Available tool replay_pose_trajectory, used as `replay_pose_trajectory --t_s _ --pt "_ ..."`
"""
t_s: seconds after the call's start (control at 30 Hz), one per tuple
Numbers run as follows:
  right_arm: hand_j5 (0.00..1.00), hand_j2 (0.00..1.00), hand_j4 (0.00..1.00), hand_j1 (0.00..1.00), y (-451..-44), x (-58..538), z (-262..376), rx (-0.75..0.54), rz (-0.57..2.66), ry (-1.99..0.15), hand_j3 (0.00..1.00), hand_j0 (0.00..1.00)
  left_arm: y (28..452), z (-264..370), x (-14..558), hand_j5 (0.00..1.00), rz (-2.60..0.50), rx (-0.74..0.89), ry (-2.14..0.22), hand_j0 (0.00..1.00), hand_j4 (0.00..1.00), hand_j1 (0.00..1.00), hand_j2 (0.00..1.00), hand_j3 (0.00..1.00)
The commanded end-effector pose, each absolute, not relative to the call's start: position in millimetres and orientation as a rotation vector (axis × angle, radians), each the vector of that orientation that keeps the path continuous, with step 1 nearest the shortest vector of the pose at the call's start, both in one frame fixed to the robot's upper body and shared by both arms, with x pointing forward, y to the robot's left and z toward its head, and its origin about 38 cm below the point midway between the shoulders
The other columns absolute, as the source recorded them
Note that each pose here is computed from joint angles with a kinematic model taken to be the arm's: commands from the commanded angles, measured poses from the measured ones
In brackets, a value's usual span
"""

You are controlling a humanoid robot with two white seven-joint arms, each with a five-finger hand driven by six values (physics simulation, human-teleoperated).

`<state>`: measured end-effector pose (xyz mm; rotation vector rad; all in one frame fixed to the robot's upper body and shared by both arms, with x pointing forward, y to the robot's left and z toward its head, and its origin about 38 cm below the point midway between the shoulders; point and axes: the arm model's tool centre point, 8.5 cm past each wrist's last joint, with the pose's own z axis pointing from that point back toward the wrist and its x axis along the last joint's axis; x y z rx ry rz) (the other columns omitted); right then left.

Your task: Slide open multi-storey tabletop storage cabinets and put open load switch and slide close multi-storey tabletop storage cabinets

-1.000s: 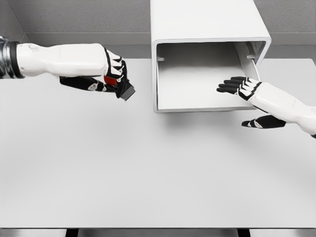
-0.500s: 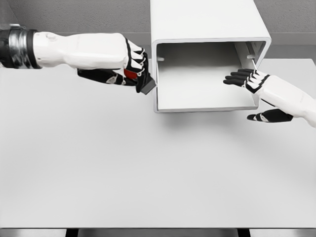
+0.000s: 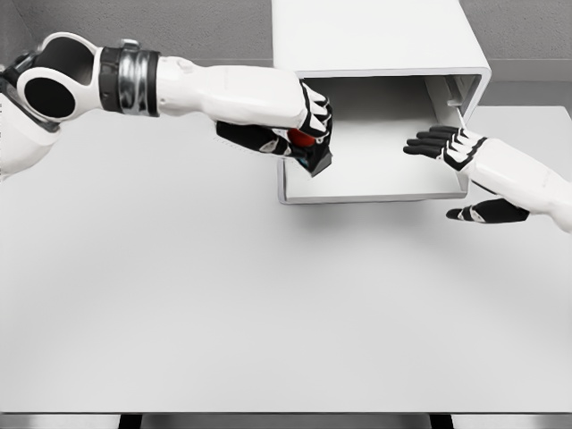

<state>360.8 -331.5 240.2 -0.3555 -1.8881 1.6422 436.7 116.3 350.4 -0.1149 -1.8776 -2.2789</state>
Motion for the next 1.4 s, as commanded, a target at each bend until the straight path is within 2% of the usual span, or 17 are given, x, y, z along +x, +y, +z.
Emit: replay_pose_trajectory --t_s 0.0,0.4,1.07,1.1,1.17,1.23,1.37 --pt "1.00 1.00 1.00 1.00 -332.0 360.8 241.1 -0.353 1.636 -1.890 1.00 1.00 109.3 340.1 442.3 0.37 -2.277 -0.134 -1.846 0.37 0.37 0.37 0.37 0.37" --pt "1.00 1.00 1.00 1.00 -332.2 359.4 238.8 -0.346 1.635 -1.885 1.00 1.00 83.2 329.5 456.5 0.37 -2.327 -0.073 -1.808 0.37 0.37 0.37 0.37 0.37" --pt "1.00 1.00 1.00 1.00 -331.9 359.2 238.1 -0.344 1.633 -1.885 1.00 1.00 76.2 328.8 467.7 0.41 -2.324 -0.042 -1.789 0.41 0.41 0.41 0.41 0.41" --pt "1.00 1.00 1.00 1.00 -331.9 359.2 238.1 -0.344 1.633 -1.885 1.00 1.00 76.5 328.3 468.2 0.48 -2.328 -0.035 -1.784 0.48 0.48 0.48 0.48 0.48" --pt "1.00 1.00 1.00 1.00 -331.9 359.2 238.1 -0.344 1.633 -1.885 1.00 1.00 76.0 330.1 468.9 0.69 -2.332 -0.020 -1.787 0.69 0.69 0.69 0.69 0.69" --pt "1.00 1.00 1.00 1.00 -331.5 359.5 238.4 -0.344 1.632 -1.888 1.00 1.00 75.5 329.8 468.9 1.00 -2.333 -0.019 -1.787 1.00 1.00 1.00 1.00 1.00" --pt "1.00 1.00 1.00 1.00 -331.5 359.5 238.4 -0.344 1.632 -1.888 1.00 1.00 76.1 330.5 468.7 1.00 -2.331 -0.019 -1.789 1.00 1.00 1.00 1.00 1.00"
